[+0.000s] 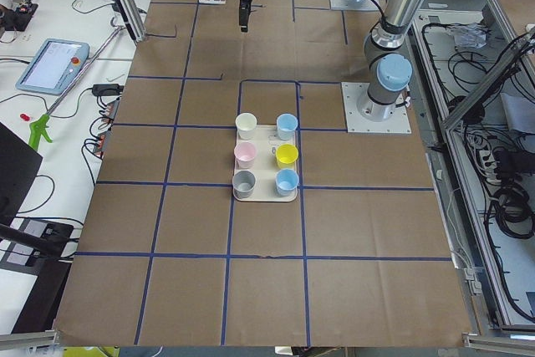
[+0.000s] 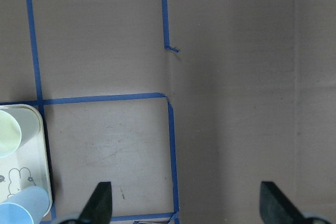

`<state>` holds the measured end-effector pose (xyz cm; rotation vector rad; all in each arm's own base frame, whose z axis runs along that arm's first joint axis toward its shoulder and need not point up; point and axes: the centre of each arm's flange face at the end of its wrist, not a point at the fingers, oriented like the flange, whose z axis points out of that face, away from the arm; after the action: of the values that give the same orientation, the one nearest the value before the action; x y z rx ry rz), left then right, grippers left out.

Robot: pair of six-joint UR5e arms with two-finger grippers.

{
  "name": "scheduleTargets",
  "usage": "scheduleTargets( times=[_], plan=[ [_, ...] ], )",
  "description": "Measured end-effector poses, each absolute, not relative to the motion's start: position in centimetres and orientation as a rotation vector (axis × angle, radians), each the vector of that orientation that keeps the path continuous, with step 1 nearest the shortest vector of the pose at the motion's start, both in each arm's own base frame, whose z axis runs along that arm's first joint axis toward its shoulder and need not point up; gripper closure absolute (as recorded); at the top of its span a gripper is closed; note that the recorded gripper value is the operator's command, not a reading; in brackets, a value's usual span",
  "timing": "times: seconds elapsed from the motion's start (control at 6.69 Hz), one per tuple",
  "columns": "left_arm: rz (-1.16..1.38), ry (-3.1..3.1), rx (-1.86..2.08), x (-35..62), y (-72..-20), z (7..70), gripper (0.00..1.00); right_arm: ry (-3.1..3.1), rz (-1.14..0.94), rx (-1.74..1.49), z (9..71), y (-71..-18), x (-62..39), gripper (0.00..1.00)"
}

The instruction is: Transfer IKEA cup to right arm and place on rack

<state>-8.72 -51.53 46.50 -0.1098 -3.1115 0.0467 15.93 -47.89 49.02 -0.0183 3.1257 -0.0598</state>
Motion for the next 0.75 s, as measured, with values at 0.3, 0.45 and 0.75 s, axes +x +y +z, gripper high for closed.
scheduleTargets(
  times=[0.3, 0.45, 0.75],
  plan=[
    [0.013, -3.109, -0.099, -1.4, -51.5, 45.0, 0.01, 3.125, -0.062, -0.019, 49.0, -47.9, 15.9, 0.00],
    [-0.002, -3.104, -0.082, 2.9, -51.1, 43.7, 0.02, 3.127, -0.061, -0.019, 49.0, -47.9, 15.9, 0.00],
    [-0.003, -3.102, -0.045, 9.3, -49.8, 41.3, 0.02, 3.130, -0.059, -0.019, 48.9, -47.9, 15.9, 0.00]
  ],
)
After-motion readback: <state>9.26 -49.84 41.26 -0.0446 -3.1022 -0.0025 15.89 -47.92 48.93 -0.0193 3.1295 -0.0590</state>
